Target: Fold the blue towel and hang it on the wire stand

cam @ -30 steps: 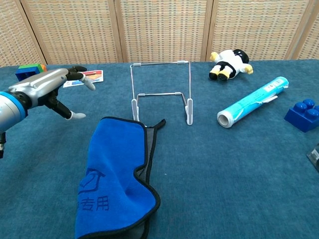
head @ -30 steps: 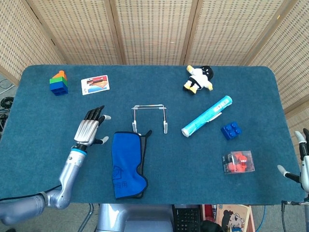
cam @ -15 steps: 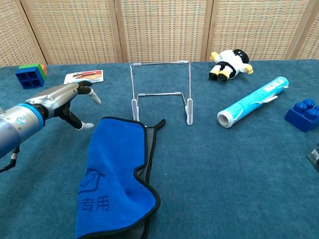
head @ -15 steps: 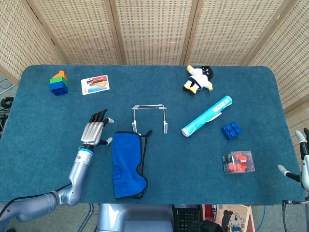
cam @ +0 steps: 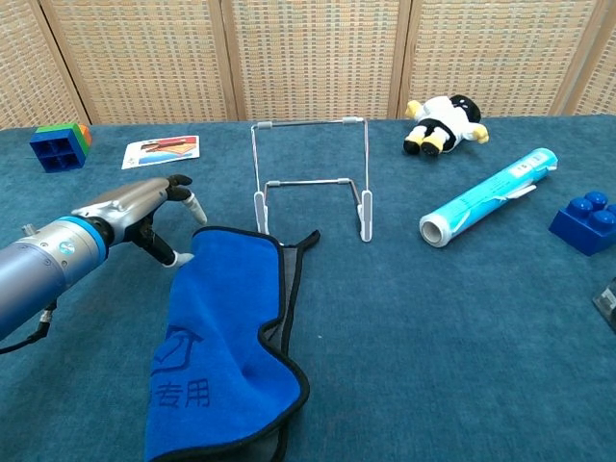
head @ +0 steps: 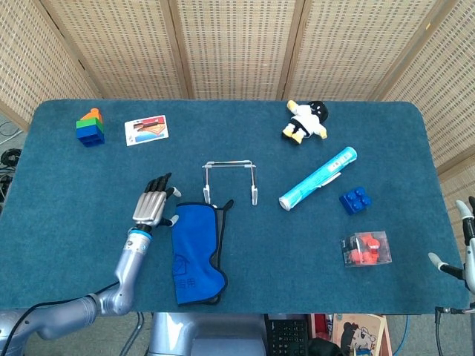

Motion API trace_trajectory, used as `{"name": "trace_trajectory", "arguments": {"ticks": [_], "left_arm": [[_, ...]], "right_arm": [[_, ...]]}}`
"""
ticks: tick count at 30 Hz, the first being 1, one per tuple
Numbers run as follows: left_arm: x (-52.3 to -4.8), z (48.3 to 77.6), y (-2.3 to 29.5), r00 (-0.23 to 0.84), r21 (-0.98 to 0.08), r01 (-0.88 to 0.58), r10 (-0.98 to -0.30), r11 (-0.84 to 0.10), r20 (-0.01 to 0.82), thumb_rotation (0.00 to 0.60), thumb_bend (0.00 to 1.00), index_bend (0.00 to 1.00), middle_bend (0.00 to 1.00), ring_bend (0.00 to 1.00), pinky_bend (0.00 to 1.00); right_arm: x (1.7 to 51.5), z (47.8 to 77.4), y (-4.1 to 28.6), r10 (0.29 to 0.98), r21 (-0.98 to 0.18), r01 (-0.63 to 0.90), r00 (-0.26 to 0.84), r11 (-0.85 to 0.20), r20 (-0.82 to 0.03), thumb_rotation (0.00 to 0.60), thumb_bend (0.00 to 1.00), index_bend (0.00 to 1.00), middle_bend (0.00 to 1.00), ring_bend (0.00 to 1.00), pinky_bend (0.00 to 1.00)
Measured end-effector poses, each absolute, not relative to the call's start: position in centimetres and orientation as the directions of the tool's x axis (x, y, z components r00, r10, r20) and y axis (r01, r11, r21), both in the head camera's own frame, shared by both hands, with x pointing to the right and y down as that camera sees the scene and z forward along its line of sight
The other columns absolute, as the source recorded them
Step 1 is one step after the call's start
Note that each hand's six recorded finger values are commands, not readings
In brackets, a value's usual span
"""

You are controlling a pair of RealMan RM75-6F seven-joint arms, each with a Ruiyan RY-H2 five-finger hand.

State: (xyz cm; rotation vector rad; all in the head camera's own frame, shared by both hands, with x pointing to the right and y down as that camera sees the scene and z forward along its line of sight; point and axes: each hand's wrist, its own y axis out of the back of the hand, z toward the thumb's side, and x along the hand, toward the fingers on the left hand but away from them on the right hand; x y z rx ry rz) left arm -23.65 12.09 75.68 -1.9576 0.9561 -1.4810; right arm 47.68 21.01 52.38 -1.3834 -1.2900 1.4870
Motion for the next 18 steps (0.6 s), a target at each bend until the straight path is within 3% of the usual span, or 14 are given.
{"name": "trace_trajectory", "arguments": {"ticks": [18], "left_arm": [[-23.5, 73.5, 11.2, 0.155, -0.718, -0.333, -0.787, -0.611, 0.598, 0.600, 0.28, 0.35, 0.00, 0.00, 0.04]], "right_arm": [[47.6, 52.6, 21.0, 0.950, -0.961, 0.124, -0.162, -0.248, -0.266, 0.600, 0.00, 0.00, 0.00, 0.00, 0.00]]}}
